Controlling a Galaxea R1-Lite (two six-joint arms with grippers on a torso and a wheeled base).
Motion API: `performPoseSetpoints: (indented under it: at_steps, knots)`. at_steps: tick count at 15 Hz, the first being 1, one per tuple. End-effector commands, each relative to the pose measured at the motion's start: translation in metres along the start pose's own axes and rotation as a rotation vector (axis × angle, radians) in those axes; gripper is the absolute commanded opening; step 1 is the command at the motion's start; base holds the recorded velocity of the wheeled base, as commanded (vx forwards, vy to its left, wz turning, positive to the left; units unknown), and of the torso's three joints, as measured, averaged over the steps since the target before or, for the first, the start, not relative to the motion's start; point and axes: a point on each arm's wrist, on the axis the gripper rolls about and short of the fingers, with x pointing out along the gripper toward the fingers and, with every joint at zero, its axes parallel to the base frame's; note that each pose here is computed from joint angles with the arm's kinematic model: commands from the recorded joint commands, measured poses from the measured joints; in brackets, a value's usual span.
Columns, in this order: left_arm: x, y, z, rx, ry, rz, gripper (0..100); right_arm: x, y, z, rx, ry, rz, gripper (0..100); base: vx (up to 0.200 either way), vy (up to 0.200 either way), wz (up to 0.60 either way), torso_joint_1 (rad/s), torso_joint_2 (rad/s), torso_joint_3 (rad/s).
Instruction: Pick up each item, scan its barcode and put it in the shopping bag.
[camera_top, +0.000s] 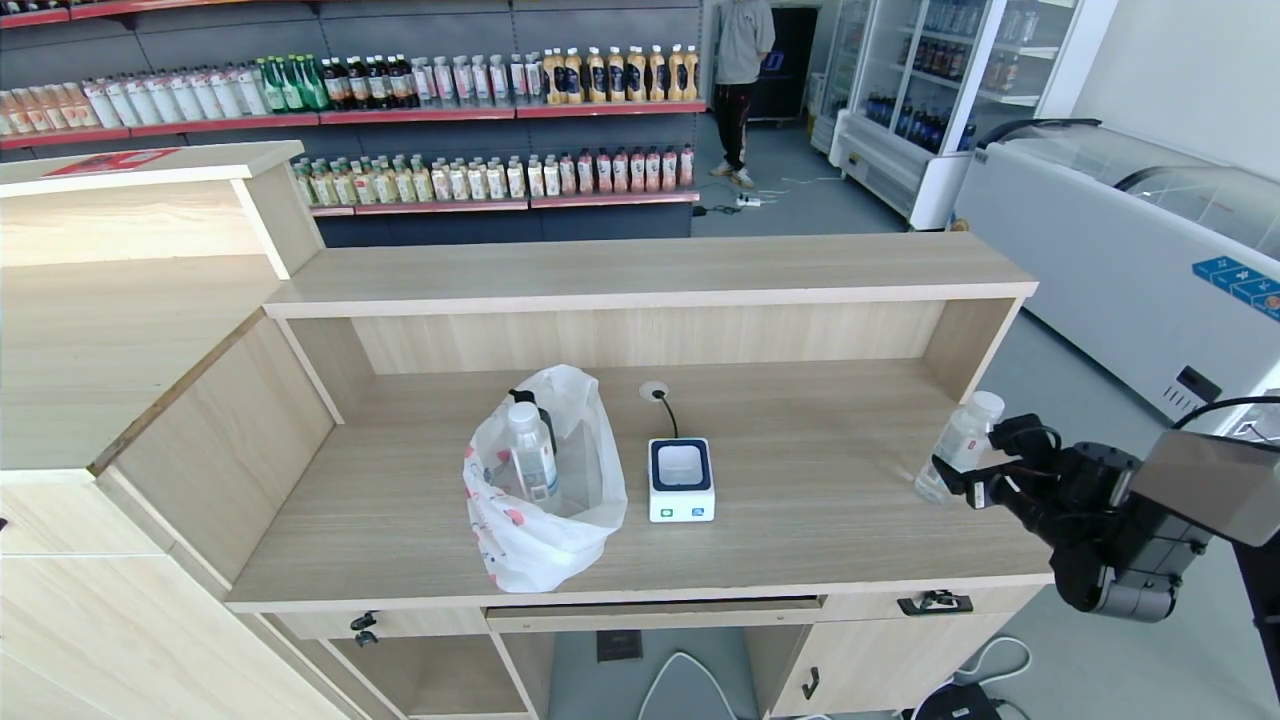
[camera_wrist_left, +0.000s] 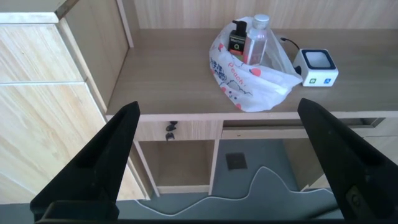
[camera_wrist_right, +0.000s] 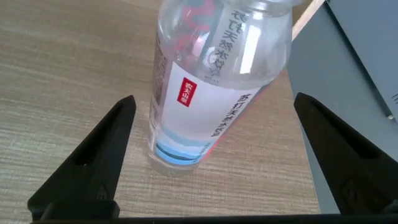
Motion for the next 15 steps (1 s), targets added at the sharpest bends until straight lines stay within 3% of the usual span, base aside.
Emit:
performPoseSetpoints:
  at_steps: [1, 8, 15]
  knots:
    - [0.000, 0.000, 0.000, 0.000, 0.002, 0.000, 100, 0.008, 0.008, -0.009, -0.001, -0.002, 0.015, 100, 0.000, 0.000, 0.00, 0.000, 0.00, 0.000]
    - [0.000, 0.000, 0.000, 0.000, 0.002, 0.000, 100, 0.019, 0.028, -0.016, -0.002, -0.010, 0.056, 100, 0.000, 0.000, 0.00, 0.000, 0.00, 0.000]
    - [0.000, 0.000, 0.000, 0.000, 0.000, 0.000, 100, 0.029, 0.030, -0.019, -0.006, -0.035, 0.053, 100, 0.000, 0.000, 0.00, 0.000, 0.00, 0.000]
